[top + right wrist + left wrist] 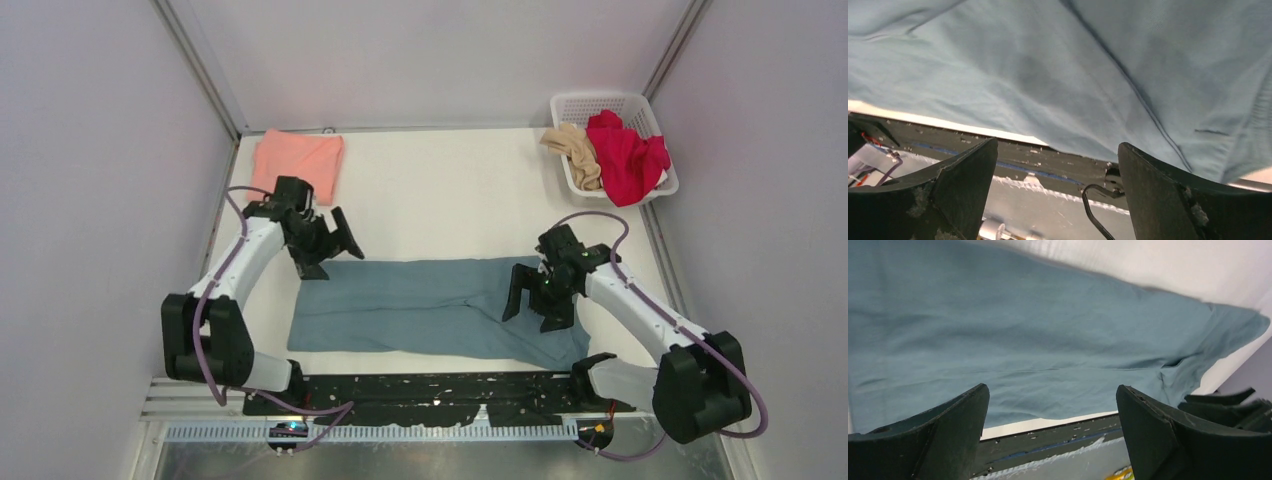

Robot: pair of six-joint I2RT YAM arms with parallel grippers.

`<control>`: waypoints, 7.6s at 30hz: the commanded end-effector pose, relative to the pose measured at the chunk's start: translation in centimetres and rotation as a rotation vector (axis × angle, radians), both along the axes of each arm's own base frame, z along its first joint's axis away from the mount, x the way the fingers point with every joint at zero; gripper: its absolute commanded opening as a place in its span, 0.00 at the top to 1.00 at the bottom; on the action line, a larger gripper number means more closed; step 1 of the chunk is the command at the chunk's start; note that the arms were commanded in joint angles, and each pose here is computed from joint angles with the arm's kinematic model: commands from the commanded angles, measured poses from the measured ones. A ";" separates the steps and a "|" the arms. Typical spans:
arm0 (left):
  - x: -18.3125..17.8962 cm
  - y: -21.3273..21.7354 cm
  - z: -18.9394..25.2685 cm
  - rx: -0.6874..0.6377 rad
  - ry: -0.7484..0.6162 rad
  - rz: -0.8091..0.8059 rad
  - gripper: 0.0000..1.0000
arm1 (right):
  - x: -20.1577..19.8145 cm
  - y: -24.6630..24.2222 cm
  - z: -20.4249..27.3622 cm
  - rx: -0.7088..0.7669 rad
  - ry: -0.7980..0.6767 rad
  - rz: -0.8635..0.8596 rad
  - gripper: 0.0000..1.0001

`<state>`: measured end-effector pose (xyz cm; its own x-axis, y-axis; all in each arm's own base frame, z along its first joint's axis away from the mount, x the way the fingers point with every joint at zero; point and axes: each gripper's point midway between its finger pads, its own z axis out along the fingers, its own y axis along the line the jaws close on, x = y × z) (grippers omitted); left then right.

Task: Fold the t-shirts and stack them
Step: Fold the other side of the tshirt into a rectangle, then rotate the tshirt 90 degrees, then grab the bottom of the folded rectangular tshirt with both arms, then fold the folded rectangular tshirt in 1/3 of the way, then grab the bottom of the folded rectangular tshirt with both arms

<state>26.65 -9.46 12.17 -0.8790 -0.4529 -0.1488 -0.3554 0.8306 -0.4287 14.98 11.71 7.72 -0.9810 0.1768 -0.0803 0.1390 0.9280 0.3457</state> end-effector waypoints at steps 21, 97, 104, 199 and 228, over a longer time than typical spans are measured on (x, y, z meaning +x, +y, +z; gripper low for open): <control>-5.7 -3.8 -8.5 -0.061 0.131 0.115 0.00 | 31.9 3.7 -4.6 -0.009 -0.224 -0.125 0.05; -18.2 -13.3 -10.4 -0.084 0.017 -0.331 0.90 | -3.7 8.6 -4.5 0.177 -0.234 0.201 0.31; -17.8 -13.2 -10.1 -0.079 -0.015 -0.325 1.00 | -4.5 8.4 -6.3 0.109 -0.183 0.207 0.56; 1.5 -11.6 -8.8 -0.147 -0.002 -0.129 0.68 | 18.0 9.4 -4.2 0.224 -0.316 -0.009 0.53; -12.1 -10.0 5.1 -0.325 -0.082 -0.469 1.00 | -2.5 9.5 9.2 0.591 0.069 0.377 0.95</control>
<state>17.93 -19.09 13.95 -0.9656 -0.1862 -0.1817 -0.0253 0.7623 -0.6467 17.09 21.24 12.11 -0.9960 -0.0409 -0.0800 -0.0866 0.6730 0.7345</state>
